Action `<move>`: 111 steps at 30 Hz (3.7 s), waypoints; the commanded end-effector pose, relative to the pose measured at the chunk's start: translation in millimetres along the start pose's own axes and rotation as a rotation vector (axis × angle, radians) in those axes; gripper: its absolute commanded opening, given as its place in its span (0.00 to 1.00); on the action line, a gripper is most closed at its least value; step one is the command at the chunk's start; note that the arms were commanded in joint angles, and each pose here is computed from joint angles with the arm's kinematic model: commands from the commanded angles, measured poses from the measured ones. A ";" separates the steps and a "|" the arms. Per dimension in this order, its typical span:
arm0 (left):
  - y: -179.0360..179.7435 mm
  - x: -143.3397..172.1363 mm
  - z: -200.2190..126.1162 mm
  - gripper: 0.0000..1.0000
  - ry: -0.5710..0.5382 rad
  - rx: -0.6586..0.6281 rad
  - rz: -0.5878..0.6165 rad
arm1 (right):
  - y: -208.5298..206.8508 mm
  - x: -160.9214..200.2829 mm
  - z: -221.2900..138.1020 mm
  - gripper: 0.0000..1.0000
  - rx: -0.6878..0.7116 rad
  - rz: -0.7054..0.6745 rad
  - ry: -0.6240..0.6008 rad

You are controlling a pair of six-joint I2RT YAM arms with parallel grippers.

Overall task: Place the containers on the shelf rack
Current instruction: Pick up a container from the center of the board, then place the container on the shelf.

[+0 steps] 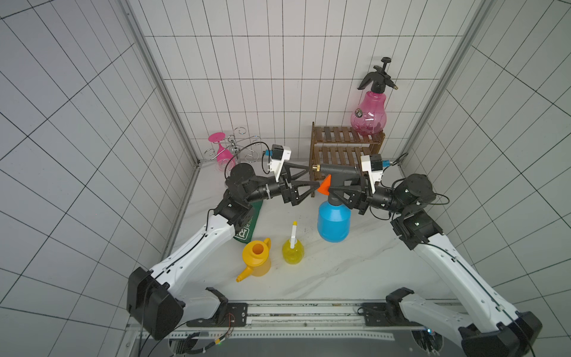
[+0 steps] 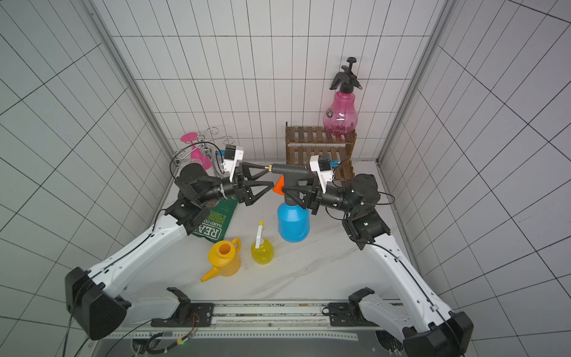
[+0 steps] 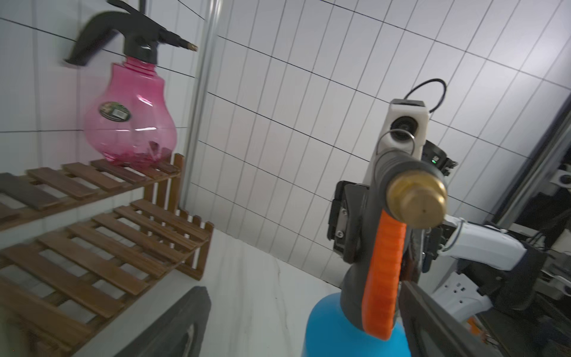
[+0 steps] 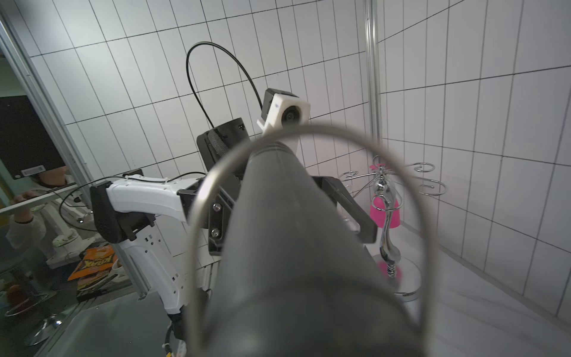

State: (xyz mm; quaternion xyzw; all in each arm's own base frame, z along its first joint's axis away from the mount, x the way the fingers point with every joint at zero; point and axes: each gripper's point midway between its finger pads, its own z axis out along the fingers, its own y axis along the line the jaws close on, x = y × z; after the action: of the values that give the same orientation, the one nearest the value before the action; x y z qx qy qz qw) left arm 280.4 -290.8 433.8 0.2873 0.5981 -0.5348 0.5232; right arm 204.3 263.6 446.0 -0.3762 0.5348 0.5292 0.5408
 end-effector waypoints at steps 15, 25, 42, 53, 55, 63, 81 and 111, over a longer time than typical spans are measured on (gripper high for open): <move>64.6 21.4 -107.0 0.99 -0.089 -0.602 -0.079 | -182.1 -104.3 20.1 0.00 0.602 -0.452 -0.235; 71.1 33.5 -122.8 0.99 -0.041 -0.671 -0.020 | -230.1 -127.1 33.3 0.00 0.653 -0.479 -0.278; 81.2 48.4 -123.9 0.99 -0.023 -0.691 -0.034 | -269.4 -130.0 31.3 0.00 0.701 -0.485 -0.273; 82.0 50.9 -123.7 0.99 -0.023 -0.689 -0.045 | -303.8 -126.4 31.7 0.00 0.754 -0.511 -0.267; 82.7 50.4 -123.4 0.99 -0.024 -0.690 -0.043 | -308.4 -128.6 33.6 0.00 0.758 -0.522 -0.274; 83.8 50.8 -121.9 0.99 -0.014 -0.689 -0.033 | -325.7 -141.4 42.0 0.00 0.775 -0.548 -0.328; 87.9 48.0 -116.7 0.99 -0.003 -0.689 -0.020 | -364.5 -131.5 53.2 0.03 0.826 -0.527 -0.324; 84.7 47.4 -117.6 0.99 -0.011 -0.680 -0.036 | -393.9 -98.0 59.4 0.34 0.862 -0.449 -0.284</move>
State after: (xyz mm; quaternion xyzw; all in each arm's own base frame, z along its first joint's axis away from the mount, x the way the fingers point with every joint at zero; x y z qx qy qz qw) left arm 307.7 -170.6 331.5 0.0834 0.7572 -0.3114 0.5681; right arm 610.5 241.7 482.8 -0.1563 0.5428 0.1722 0.8070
